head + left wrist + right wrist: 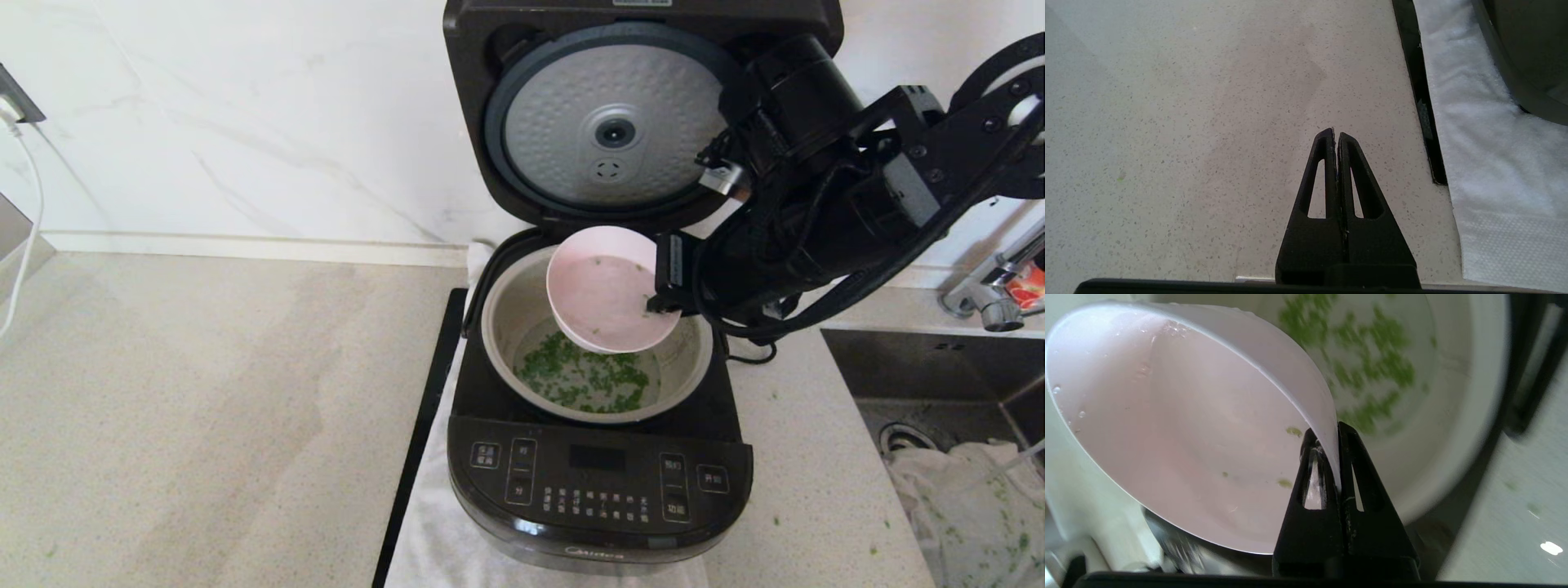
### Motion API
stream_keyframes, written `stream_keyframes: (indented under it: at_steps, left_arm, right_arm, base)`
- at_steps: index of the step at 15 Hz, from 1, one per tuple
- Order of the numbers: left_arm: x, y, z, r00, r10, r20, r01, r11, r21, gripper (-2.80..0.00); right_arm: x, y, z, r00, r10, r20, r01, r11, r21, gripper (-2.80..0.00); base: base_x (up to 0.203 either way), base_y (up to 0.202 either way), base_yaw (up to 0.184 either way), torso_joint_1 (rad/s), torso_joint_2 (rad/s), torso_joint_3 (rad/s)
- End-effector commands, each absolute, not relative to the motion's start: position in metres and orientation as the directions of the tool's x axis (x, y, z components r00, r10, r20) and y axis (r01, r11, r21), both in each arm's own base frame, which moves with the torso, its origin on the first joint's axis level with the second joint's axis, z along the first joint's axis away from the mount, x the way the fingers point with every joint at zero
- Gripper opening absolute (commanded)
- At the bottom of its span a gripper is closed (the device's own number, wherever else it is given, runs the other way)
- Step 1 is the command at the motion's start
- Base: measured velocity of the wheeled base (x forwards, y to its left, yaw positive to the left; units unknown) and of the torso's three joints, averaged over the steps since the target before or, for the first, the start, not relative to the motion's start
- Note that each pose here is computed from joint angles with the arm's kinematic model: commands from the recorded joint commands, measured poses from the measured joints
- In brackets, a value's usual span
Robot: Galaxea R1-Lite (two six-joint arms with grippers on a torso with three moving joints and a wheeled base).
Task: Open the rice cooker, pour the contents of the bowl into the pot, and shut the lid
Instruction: Pour the water from the bowl into the rice cooker
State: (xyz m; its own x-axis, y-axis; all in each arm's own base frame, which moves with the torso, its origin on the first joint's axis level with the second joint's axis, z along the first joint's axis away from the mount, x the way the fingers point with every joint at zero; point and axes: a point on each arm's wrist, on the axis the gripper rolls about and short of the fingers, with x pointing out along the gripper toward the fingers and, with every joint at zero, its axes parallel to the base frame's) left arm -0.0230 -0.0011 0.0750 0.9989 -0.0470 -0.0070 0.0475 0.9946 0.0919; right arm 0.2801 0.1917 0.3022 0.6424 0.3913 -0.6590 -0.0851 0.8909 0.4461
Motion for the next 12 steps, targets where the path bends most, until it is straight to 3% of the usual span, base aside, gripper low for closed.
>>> stream_keyframes:
  at_steps: [1,12]
  left_arm:
    - [-0.023,-0.001,0.075,0.999,-0.046,-0.006,0.046,0.995,0.093,-2.8]
    - [-0.023,-0.001,0.075,0.999,-0.046,-0.006,0.047,0.995,0.092,-2.8]
  right_arm:
    - [0.286,0.199,0.295,0.644,0.386,-0.66,-0.081,0.892,0.444,-2.8]
    - [0.302,0.217,0.294,0.81,0.239,-0.536,-0.005,0.916,0.401,-2.8]
  base:
    - [0.0,0.0,0.0,0.0,0.0,0.0]
    - [0.0,0.0,0.0,0.0,0.0,0.0]
